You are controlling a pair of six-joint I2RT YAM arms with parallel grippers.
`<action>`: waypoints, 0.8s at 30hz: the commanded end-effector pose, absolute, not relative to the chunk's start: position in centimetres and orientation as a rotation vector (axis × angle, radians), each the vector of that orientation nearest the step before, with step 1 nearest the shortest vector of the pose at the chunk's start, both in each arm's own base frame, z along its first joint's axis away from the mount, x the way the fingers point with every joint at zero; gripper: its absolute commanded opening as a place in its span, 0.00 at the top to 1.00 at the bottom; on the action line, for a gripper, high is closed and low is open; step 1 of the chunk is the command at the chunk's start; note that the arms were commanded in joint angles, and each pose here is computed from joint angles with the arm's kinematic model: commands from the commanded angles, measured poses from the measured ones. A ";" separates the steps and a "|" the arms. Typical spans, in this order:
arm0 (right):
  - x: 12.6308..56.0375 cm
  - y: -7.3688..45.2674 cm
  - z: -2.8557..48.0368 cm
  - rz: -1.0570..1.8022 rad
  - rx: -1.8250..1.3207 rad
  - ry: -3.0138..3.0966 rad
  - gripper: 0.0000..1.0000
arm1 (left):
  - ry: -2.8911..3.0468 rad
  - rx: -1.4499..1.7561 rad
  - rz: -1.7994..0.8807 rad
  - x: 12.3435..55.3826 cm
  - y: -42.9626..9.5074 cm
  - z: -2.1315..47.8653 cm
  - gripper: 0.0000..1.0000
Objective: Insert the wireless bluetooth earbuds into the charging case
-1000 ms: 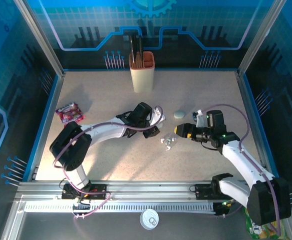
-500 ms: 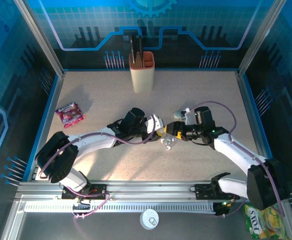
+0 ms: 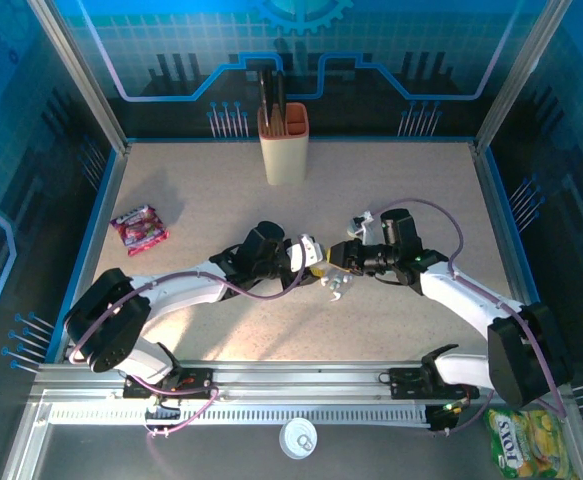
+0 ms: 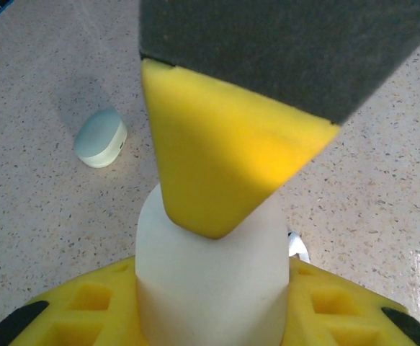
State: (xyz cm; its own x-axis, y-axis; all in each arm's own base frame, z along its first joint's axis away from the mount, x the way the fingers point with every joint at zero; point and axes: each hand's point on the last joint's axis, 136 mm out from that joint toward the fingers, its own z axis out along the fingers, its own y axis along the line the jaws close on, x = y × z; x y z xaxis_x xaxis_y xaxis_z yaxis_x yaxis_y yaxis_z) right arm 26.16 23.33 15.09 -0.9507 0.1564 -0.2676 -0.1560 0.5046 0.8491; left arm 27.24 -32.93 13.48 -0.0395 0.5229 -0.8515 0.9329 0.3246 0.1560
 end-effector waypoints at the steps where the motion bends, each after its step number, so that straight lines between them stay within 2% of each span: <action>1: 26.3 24.0 16.7 1.457 -0.049 2.386 0.81 | 1.591 1.312 -0.603 26.8 -33.6 15.4 0.68; 3: 26.3 23.9 17.1 1.458 -0.056 2.374 0.84 | 1.591 1.301 -0.599 26.9 -33.5 15.4 0.66; 5: 26.3 23.9 17.5 1.462 -0.055 2.365 0.84 | 1.589 1.286 -0.596 26.9 -33.4 15.5 0.59; 9: 26.2 23.6 18.4 1.475 -0.047 2.340 0.84 | 1.561 1.199 -0.634 27.0 -33.0 16.4 0.26; 12: 26.1 23.1 19.6 1.505 -0.028 2.298 0.84 | 1.521 1.073 -0.733 27.0 -32.2 18.1 0.13; 17: 25.8 22.6 22.8 1.641 0.005 2.184 0.83 | 1.405 0.881 -0.897 27.0 -31.0 21.1 0.14; 24: 25.4 22.3 28.6 1.824 0.047 1.977 0.82 | 1.266 0.815 -0.974 27.2 -31.2 24.1 0.16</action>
